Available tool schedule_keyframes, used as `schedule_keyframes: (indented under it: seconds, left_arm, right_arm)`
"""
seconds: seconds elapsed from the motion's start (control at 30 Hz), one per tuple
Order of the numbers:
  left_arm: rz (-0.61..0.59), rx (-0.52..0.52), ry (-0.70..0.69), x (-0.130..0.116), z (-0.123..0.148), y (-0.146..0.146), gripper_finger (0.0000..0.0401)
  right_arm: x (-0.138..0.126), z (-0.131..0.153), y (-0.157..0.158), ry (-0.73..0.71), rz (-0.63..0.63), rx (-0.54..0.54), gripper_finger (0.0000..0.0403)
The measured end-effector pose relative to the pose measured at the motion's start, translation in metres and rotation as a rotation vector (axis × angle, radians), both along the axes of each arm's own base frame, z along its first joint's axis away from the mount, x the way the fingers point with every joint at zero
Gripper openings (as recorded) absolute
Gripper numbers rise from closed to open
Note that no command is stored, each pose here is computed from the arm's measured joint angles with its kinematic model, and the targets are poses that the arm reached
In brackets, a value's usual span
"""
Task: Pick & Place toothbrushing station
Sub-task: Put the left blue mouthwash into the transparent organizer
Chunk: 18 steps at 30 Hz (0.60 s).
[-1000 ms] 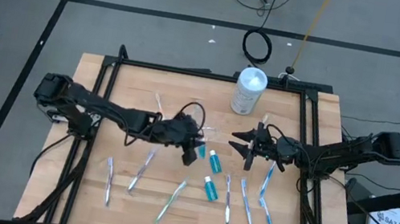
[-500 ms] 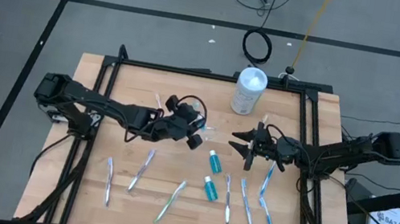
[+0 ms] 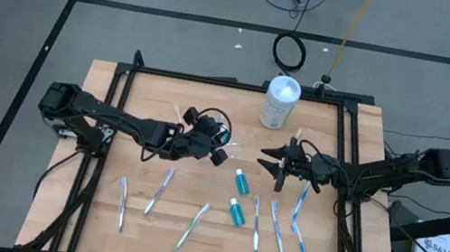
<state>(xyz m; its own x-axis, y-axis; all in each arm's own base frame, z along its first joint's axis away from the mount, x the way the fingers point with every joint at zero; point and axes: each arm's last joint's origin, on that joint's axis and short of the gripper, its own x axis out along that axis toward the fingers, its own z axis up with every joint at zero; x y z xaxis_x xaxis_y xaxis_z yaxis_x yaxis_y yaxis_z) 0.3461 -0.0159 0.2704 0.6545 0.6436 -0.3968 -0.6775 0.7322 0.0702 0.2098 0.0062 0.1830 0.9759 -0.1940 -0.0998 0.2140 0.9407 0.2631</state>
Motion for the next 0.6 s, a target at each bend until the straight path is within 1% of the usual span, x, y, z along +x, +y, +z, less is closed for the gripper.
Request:
schedule_keyframes:
  seconds: [0.1, 0.27, 0.37, 0.47, 0.6]
  left_arm:
    - [0.030, 0.015, 0.000, 0.005, -0.007, 0.000, 0.0104]
    - [0.035, 0.028, 0.046, 0.021, -0.034, 0.003, 0.0104]
    - [0.053, 0.020, 0.031, 0.029, -0.045, 0.008, 0.0104]
    - [0.084, 0.004, 0.018, 0.031, -0.050, 0.011, 0.0104]
    - [0.089, 0.001, 0.021, 0.031, -0.051, 0.011, 0.0104]
  right_arm:
    - [0.000, 0.000, 0.000, 0.000, 0.000, 0.000, 0.0171]
    - [0.000, 0.001, 0.000, -0.013, 0.000, 0.000, 0.0171]
    - [0.000, 0.002, 0.000, -0.016, 0.000, 0.001, 0.0171]
    - [0.000, 0.002, 0.000, -0.016, 0.000, 0.001, 0.0171]
    - [0.000, 0.001, 0.000, -0.014, 0.001, -0.009, 0.0171]
